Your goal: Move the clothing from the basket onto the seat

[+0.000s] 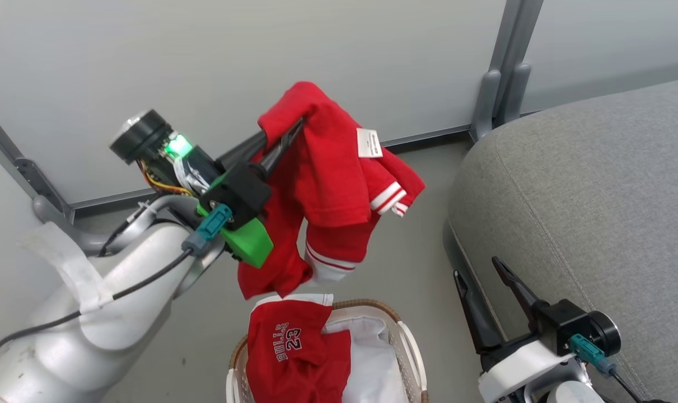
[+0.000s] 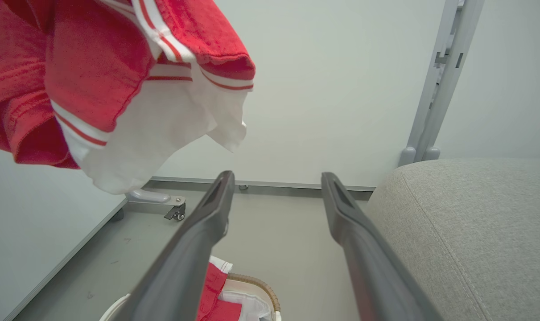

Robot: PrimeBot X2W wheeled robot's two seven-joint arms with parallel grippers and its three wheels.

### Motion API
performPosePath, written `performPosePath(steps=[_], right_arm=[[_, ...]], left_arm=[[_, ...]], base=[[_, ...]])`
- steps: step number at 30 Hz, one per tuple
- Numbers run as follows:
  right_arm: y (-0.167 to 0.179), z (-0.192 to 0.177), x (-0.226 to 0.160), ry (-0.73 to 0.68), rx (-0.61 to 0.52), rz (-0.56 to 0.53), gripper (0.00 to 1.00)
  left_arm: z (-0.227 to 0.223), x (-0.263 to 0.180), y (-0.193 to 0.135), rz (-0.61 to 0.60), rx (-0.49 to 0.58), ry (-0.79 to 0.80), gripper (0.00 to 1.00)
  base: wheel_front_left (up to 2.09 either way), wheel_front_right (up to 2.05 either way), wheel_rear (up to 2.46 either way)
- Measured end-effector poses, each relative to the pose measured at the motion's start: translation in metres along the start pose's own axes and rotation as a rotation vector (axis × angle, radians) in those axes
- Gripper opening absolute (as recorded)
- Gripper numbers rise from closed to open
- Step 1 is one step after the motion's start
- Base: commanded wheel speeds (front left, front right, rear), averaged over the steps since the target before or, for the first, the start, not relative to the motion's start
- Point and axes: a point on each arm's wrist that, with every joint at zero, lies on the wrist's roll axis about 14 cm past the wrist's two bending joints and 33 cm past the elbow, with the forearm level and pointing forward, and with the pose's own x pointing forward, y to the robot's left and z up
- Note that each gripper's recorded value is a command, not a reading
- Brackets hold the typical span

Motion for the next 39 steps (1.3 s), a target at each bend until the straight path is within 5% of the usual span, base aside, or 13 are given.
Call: performPosePath(steps=[15,35,39], right_arm=[[0.034,0.043,0.03,-0.125,-0.066,0.128,1.0],[0.069,0.091,0.079,-0.247,-0.253,0.264,1.0],[0.075,0.088,0.082,-0.236,-0.259,0.288,0.0]], left_arm=[[0.055,0.013,0.042,0.049,0.098,-0.115,0.0],[0.072,0.009,0.007,-0.031,0.071,-0.154,0.0],[0.067,0.007,0.004,-0.016,0.032,-0.149,0.0]], base=[[0.0,0.0,0.0],[0.0,0.0,0.0],[0.0,0.0,0.0]])
